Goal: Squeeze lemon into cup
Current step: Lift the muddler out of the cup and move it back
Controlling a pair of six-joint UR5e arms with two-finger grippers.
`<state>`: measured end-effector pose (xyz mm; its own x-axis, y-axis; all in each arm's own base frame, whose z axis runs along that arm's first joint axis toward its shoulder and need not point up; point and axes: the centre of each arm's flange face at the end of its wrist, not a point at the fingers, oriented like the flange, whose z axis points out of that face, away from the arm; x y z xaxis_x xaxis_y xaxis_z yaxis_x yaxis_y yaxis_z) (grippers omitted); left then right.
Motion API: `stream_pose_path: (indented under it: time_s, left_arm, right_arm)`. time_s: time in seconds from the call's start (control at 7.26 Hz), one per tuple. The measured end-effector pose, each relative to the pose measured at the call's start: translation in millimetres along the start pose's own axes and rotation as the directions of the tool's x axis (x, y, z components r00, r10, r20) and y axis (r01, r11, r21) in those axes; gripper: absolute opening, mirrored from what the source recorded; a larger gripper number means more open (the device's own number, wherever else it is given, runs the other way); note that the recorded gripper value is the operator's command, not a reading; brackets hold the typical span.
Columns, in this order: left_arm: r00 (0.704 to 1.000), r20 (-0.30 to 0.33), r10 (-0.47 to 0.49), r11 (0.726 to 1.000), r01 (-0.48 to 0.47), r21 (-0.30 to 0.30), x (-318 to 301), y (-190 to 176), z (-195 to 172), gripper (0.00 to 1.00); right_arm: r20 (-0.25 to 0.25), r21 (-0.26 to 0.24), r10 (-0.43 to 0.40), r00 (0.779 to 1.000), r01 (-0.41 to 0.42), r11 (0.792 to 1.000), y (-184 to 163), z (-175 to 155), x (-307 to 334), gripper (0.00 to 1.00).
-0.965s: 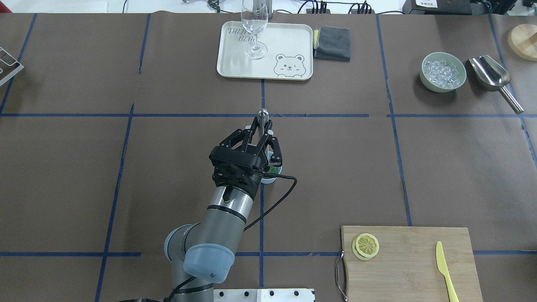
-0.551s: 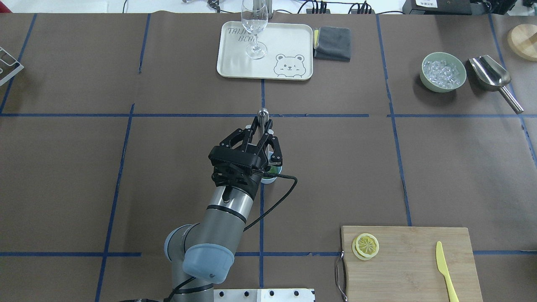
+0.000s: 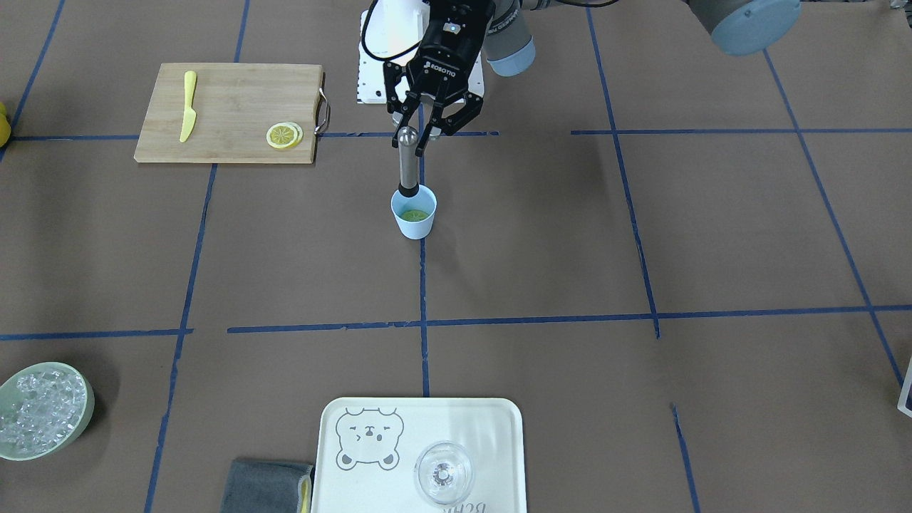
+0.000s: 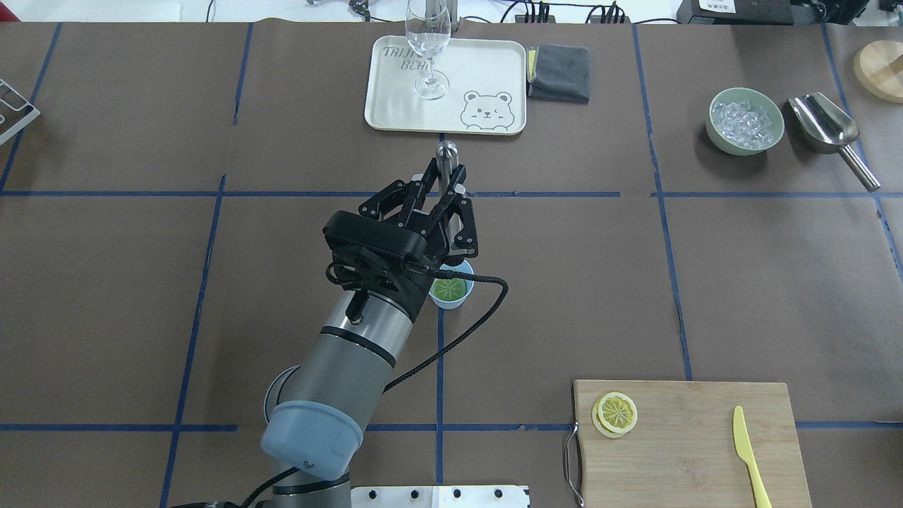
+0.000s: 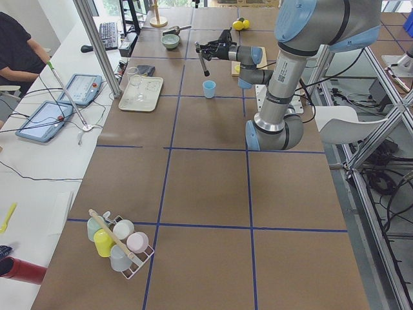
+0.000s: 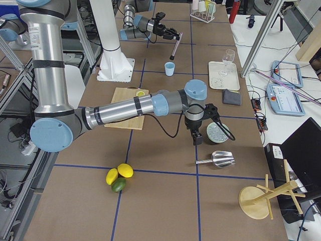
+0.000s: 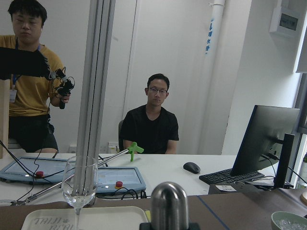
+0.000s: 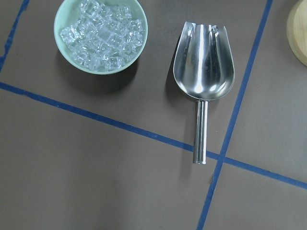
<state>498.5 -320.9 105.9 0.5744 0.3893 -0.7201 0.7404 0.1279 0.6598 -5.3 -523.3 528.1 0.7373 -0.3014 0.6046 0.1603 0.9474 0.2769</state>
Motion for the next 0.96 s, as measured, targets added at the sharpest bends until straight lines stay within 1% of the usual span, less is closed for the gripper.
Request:
stream_pose_path:
  time_s: [0.14, 0.28, 0.55, 0.69, 0.96]
  left_arm:
    - [0.999, -0.042, 0.034, 0.999, -0.033, 0.019, -9.8, -19.6, -5.3, 0.00]
    - [0.995, -0.072, 0.064, 0.998, -0.062, 0.028, -23.4, -29.4, -3.8, 0.00]
    - [0.983, -0.120, 0.137, 0.991, -0.137, 0.007, -67.8, -29.5, 7.0, 0.00]
    - [0.977, -0.143, 0.158, 0.987, -0.160, -0.006, -89.4, -31.4, 7.6, 0.00]
    - [0.973, -0.161, 0.168, 0.985, -0.174, -0.024, -110.6, -32.8, 2.1, 0.00]
  right_arm:
    - [-0.001, 0.002, -0.001, 1.000, 0.001, 1.000, -1.4, -0.8, -0.5, 1.00]
    - [-0.001, 0.003, -0.002, 1.000, 0.002, 1.000, -2.4, -1.3, -0.9, 1.00]
    - [-0.005, 0.011, -0.010, 1.000, 0.010, 1.000, -8.6, -4.9, -3.8, 1.00]
    - [-0.008, 0.016, -0.014, 1.000, 0.014, 1.000, -12.3, -7.1, -5.2, 1.00]
    - [-0.010, 0.016, -0.016, 1.000, 0.016, 1.000, -15.3, -7.1, -5.7, 1.00]
